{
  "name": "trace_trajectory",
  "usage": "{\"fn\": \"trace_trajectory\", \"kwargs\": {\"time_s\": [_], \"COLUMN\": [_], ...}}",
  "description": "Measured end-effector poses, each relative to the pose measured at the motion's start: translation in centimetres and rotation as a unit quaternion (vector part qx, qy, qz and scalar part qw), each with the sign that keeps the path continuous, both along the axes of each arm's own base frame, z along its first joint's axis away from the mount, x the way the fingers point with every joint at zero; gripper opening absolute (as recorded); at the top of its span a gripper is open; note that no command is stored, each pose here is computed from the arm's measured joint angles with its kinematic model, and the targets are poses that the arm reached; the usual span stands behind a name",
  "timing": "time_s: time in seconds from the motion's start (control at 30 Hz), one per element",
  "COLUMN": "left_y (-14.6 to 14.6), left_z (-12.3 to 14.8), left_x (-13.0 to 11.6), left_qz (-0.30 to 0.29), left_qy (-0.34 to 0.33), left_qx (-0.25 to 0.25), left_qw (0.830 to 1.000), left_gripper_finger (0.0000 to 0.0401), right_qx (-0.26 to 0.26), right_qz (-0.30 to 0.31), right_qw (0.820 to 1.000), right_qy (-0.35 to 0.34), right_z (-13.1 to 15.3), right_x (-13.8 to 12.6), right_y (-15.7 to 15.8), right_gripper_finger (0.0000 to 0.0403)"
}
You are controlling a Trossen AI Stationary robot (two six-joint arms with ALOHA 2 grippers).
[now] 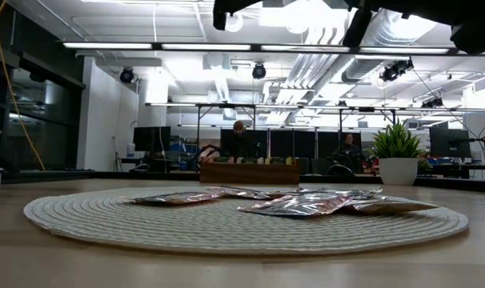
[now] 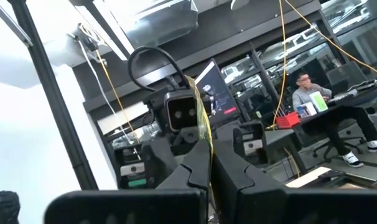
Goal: Pick & Place Tea
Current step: Put the yellow tea bag into the right section of the wooden organizer
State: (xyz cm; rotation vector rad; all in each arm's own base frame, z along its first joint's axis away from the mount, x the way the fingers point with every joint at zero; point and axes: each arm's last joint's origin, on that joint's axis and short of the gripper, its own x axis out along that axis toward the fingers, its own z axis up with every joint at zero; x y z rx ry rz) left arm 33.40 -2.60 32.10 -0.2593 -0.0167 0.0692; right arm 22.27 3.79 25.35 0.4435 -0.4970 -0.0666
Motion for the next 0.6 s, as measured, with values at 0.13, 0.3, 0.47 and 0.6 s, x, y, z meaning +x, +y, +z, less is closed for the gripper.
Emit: {"fn": "trace_trajectory", "kwargs": {"time_s": [0.13, 0.3, 0.47, 0.6], "left_y": [0.01, 0.04, 0.11, 0.12], "left_z": [0.43, 0.63, 0.74, 0.75], "left_x": [-0.01, -0.02, -0.03, -0.04], "left_qz": [0.002, 0.005, 0.016, 0.019], "left_qy": [-0.022, -0.033, -0.039, -0.039], "left_qx": [-0.002, -0.003, -0.004, -0.004], "left_qw": [1.000, 0.999, 0.999, 0.999], "left_gripper_finger": [0.0211, 0.0211, 0.0211, 0.0201], "right_qx": [0.000, -0.001, -0.001, 0.000], "right_qz": [0.001, 0.001, 0.001, 0.001], "right_qw": [1.000, 1.000, 1.000, 1.000], "right_qy": [0.000, 0.004, 0.004, 0.004], "right_z": [-0.01, -0.08, -0.08, -0.08], "right_x": [0.01, 0.04, 0.04, 0.04], "right_y": [0.02, 0.02, 0.02, 0.02], "right_gripper_finger": [0.0000, 0.0000, 0.0000, 0.0000]}}
